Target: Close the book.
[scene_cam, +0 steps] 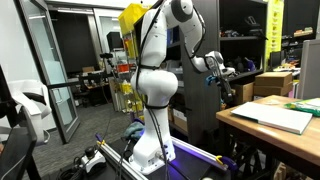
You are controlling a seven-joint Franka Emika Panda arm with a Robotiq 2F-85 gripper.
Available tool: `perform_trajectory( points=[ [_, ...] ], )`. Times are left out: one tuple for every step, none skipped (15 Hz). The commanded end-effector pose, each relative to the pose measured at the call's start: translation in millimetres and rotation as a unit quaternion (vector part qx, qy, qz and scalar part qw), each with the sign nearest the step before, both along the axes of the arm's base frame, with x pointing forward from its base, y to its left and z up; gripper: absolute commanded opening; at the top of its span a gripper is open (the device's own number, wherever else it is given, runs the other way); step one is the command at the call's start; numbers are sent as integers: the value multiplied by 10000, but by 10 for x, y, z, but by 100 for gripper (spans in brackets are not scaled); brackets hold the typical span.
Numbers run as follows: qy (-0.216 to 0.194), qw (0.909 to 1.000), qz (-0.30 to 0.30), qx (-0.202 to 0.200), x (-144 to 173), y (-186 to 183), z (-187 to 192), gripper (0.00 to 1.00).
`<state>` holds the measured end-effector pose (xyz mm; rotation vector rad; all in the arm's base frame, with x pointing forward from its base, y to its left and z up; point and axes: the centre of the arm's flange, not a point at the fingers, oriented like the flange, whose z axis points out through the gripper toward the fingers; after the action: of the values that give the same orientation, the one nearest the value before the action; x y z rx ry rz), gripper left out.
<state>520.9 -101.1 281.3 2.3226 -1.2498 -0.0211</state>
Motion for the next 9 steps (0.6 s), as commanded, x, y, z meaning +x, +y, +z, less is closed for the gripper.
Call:
perform_trajectory(
  points=[
    [-186,9996,-92,-179,226,-51,-14,100],
    [-211,9995,-64,-221,271,-80,-34,100],
    [-223,9994,-57,-250,305,-104,-50,100],
    [-222,9994,-36,-248,337,-126,-78,100],
    [-177,9996,-15,-232,361,-150,-102,100],
    [-136,9996,-9,-236,383,-176,-140,100],
    [-74,9996,-7,-260,401,-205,-171,100],
    [-11,9996,-3,-275,415,-231,-197,100],
    [45,9996,-10,-273,424,-261,-217,100]
  ],
)
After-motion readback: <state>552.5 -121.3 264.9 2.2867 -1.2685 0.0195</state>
